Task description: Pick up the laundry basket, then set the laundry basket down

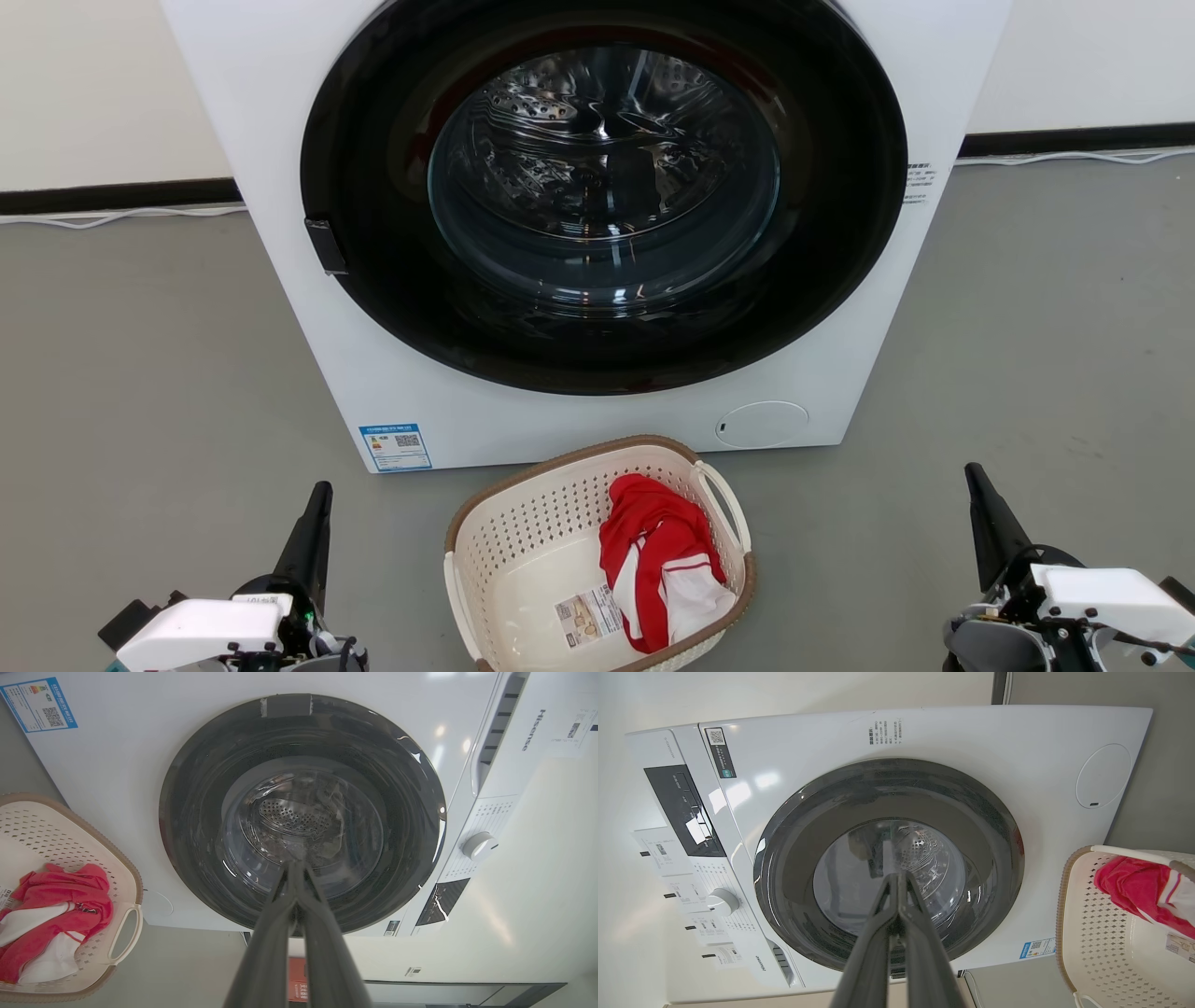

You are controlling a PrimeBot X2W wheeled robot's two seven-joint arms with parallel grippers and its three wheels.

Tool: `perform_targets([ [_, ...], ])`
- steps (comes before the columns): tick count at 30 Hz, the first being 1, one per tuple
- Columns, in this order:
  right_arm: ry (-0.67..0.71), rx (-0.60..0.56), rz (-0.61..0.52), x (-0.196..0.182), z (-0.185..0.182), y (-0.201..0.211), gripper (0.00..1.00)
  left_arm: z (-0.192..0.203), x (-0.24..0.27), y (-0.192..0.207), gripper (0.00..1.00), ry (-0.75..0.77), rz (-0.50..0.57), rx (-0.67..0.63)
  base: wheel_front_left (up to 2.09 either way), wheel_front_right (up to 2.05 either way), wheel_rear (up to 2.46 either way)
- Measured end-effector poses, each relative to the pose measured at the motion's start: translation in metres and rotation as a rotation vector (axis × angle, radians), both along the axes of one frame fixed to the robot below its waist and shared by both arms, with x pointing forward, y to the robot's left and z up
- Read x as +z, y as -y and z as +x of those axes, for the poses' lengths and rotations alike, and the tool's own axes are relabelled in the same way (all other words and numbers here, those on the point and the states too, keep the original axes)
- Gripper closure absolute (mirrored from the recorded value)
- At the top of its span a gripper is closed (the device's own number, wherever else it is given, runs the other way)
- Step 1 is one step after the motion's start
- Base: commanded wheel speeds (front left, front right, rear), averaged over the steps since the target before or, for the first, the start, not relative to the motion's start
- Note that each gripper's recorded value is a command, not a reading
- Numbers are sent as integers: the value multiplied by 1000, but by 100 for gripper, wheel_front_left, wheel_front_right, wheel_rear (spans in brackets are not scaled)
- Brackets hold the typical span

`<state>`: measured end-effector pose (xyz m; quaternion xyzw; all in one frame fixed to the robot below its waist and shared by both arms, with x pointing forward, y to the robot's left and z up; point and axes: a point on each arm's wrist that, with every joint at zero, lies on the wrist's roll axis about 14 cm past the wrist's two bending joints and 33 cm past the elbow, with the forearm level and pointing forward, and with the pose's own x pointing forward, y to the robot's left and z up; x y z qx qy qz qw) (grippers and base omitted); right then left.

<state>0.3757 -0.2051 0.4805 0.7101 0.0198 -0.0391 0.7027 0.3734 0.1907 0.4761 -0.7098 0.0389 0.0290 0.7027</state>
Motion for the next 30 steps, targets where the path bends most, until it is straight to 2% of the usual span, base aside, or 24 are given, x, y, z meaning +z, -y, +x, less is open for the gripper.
perform_targets([
  [30, 0, 0, 0, 0, 0, 0, 100, 0, 0, 0, 100, 0, 0, 0, 0, 0, 0],
])
